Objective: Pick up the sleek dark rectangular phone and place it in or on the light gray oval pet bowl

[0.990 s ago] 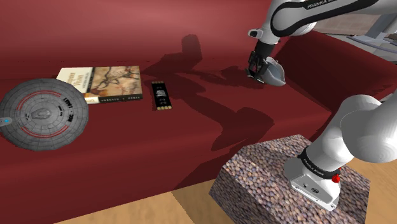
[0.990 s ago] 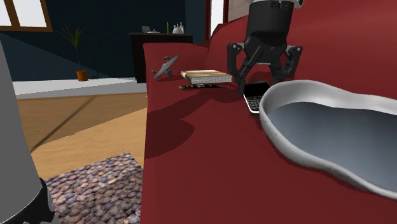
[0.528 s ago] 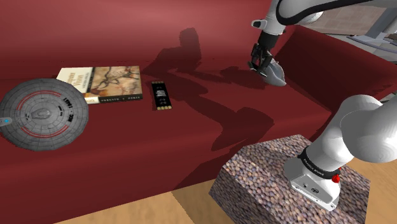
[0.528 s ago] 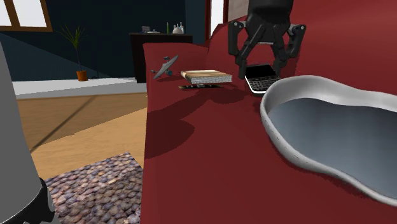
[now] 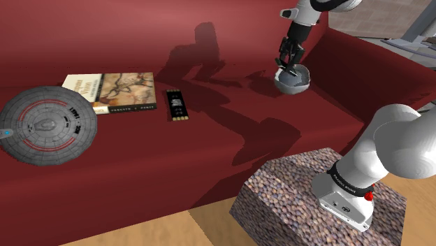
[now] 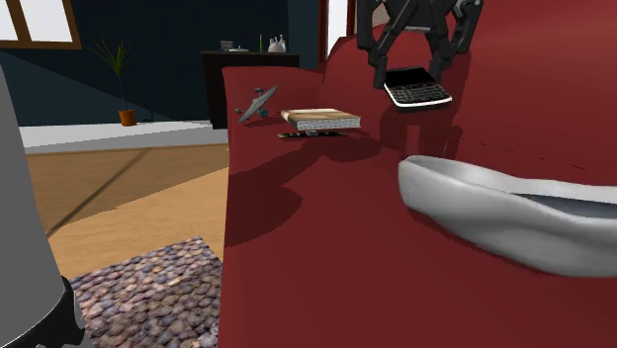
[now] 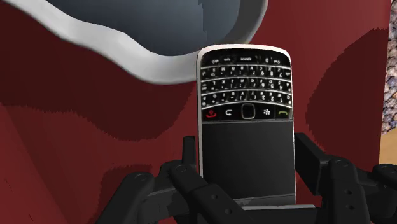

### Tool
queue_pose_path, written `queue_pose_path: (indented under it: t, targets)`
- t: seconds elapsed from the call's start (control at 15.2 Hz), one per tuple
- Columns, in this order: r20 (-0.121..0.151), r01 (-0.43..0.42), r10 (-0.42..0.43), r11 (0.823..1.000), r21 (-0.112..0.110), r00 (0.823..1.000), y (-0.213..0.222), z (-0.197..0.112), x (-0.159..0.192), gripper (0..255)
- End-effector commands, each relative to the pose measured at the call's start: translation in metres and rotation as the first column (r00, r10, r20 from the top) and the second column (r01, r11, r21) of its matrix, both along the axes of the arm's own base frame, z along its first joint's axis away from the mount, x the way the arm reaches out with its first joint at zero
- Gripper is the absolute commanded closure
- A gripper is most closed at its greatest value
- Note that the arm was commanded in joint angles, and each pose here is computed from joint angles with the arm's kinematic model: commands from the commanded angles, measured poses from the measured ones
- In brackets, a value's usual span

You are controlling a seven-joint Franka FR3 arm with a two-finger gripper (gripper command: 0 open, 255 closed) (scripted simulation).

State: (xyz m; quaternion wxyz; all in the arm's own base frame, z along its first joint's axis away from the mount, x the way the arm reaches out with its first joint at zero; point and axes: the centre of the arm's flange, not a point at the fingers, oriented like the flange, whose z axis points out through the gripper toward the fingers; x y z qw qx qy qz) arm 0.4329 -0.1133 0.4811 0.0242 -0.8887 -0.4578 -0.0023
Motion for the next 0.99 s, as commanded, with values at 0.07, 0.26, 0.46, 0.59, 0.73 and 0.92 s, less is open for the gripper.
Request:
queue_pose_path:
  t: [0.07, 0.26, 0.46, 0.59, 0.73, 0.92]
  targets:
    - [0.000, 0.000, 0.000, 1.000, 0.000, 1.000, 0.000, 0.017, 0.000, 255]
    - [0.000, 0.000, 0.000, 1.000, 0.000, 1.000, -0.013, 0.026, 0.000, 255]
    - [0.000, 0.000, 0.000, 1.000, 0.000, 1.000, -0.053, 0.027, 0.001, 255]
    - [0.000, 0.000, 0.000, 1.000, 0.000, 1.000, -0.079, 0.027, 0.001, 255]
    - [0.000, 0.000, 0.000, 1.000, 0.000, 1.000, -0.106, 0.028, 0.001, 255]
    - [0.000, 0.000, 0.000, 1.000, 0.000, 1.000, -0.145, 0.029, 0.002, 255]
